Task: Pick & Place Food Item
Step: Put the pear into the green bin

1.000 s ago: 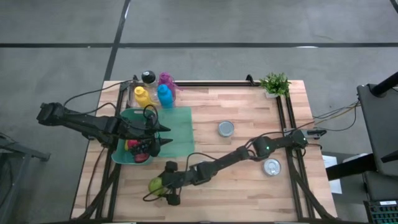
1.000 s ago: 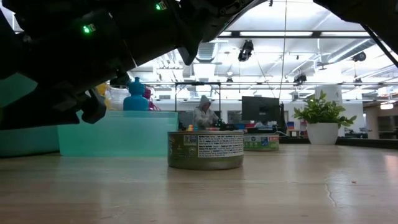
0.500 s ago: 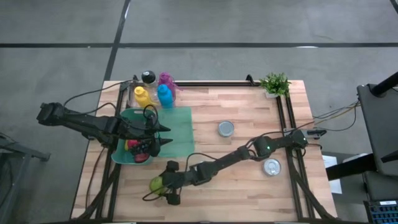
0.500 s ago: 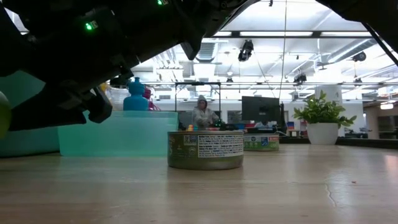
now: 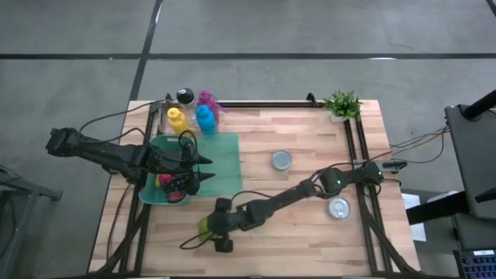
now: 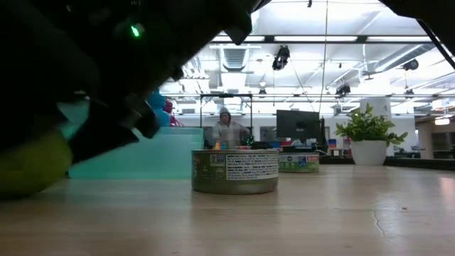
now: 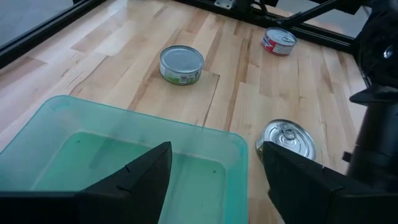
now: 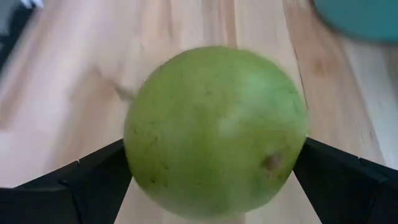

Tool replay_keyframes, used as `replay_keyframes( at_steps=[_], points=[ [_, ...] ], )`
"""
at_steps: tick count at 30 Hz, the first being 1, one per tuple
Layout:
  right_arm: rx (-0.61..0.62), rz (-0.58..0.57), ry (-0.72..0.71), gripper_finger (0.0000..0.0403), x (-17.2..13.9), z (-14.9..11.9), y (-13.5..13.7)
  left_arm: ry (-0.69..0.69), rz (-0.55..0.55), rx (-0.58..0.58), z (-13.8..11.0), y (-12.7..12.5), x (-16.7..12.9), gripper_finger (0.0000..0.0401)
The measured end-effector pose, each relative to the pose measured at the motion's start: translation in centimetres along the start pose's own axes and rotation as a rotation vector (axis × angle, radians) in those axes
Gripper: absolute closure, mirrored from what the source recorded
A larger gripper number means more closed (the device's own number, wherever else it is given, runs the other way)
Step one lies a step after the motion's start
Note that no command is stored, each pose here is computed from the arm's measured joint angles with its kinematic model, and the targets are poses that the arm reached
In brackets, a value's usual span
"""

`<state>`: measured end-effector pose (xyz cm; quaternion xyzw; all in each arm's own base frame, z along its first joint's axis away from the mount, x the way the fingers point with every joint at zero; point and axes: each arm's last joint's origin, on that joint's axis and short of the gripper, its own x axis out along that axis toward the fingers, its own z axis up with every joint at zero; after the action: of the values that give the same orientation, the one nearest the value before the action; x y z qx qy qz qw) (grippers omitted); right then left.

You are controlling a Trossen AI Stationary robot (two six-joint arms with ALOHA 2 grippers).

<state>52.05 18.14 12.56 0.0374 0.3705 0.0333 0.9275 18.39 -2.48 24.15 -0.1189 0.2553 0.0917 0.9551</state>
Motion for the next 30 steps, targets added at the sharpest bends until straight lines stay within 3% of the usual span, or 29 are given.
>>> replay_keyframes(
  at_steps=[13,24,30],
  points=[
    [-0.023,-0.003,0.023,0.0003,-0.8,0.2,0.3,0.006,0.003,0.002,-0.1,0.0,0.0,0.0147],
    [-0.057,-0.057,0.067,0.0003,-4.0,1.3,1.1,0.015,0.006,0.004,-0.1,0.1,0.0,0.0147],
    [-0.069,-0.159,-0.005,0.0003,-6.0,2.2,2.5,0.021,0.009,0.006,-0.2,0.1,0.0,0.0147]
  ],
)
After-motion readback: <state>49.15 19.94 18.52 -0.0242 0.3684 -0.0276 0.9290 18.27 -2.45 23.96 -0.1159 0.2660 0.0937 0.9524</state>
